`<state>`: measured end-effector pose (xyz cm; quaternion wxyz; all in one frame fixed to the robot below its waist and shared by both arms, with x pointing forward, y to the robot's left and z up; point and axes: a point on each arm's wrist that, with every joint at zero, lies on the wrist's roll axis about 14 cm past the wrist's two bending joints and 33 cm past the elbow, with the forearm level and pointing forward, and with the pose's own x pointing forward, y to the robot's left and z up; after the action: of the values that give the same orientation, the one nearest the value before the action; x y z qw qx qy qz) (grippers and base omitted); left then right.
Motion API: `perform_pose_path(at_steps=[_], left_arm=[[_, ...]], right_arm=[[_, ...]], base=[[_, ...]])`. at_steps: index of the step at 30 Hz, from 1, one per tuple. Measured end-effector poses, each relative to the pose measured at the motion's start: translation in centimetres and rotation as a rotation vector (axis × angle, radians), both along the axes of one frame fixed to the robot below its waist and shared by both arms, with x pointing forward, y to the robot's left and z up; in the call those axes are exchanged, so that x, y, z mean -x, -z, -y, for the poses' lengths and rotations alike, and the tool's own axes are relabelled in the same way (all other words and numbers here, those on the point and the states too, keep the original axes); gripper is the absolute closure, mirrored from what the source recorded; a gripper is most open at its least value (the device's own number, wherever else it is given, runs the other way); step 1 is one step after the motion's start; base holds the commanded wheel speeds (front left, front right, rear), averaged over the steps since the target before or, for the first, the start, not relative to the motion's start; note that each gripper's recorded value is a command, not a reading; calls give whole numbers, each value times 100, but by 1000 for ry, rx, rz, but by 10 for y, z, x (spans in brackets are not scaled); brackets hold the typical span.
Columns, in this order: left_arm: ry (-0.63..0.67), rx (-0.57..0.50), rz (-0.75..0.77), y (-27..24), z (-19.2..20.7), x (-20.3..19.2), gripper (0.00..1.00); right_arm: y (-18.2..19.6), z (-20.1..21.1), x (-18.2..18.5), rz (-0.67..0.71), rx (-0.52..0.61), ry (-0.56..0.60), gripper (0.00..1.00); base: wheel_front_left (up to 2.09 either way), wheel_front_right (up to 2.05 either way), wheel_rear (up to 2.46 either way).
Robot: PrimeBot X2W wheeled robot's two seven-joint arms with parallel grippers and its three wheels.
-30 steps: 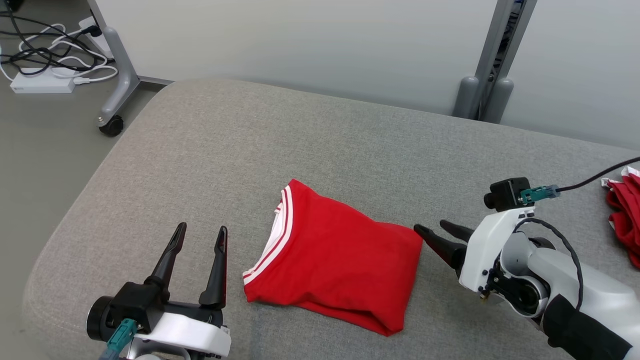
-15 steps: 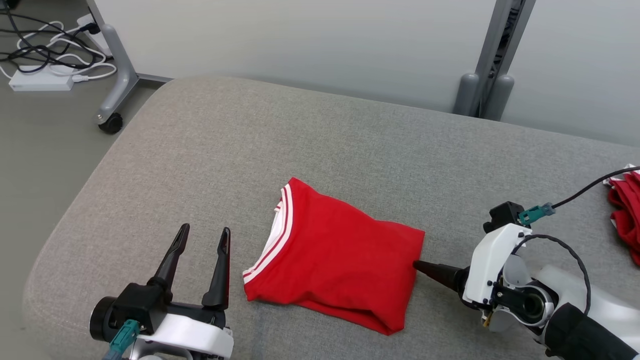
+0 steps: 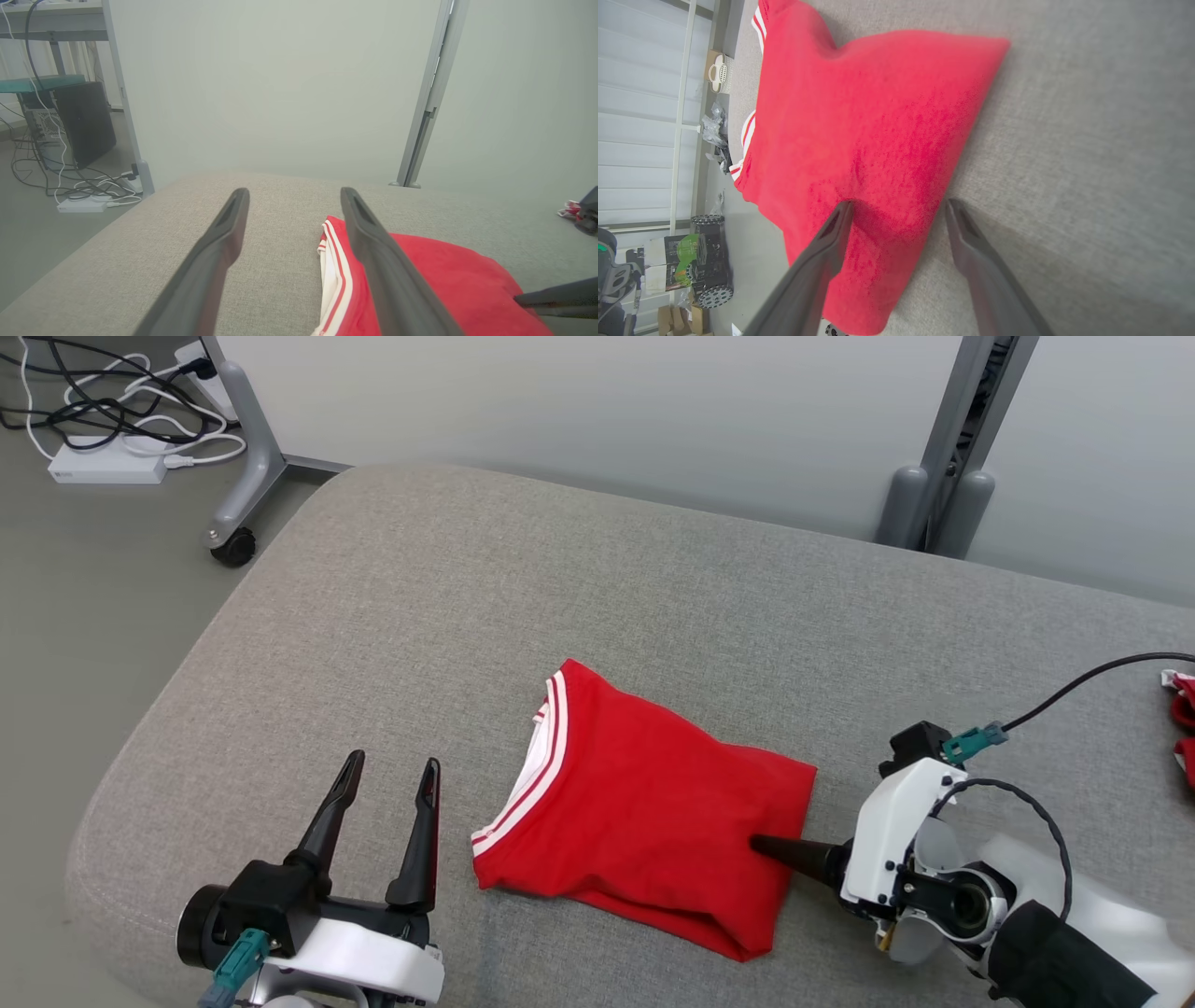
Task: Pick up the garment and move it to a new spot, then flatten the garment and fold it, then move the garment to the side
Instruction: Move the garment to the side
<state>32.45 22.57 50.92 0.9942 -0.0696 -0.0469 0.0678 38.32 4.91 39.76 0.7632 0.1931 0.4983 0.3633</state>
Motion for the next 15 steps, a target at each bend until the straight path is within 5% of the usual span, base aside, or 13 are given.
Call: perform_pose_path(at_steps=[7, 11, 15], left_arm=[[-8, 6, -6, 2, -1, 2, 0], [-12, 10, -9, 3, -2, 2, 0], [-17, 9, -9, 3, -3, 2, 0]], right_arm=[[1, -12, 5, -42, -14, -13, 0], [2, -16, 4, -30, -13, -19, 100], [-6, -17, -2, 30, -17, -36, 100]], base=[[0, 0, 0], [0, 0, 0], [0, 0, 0]])
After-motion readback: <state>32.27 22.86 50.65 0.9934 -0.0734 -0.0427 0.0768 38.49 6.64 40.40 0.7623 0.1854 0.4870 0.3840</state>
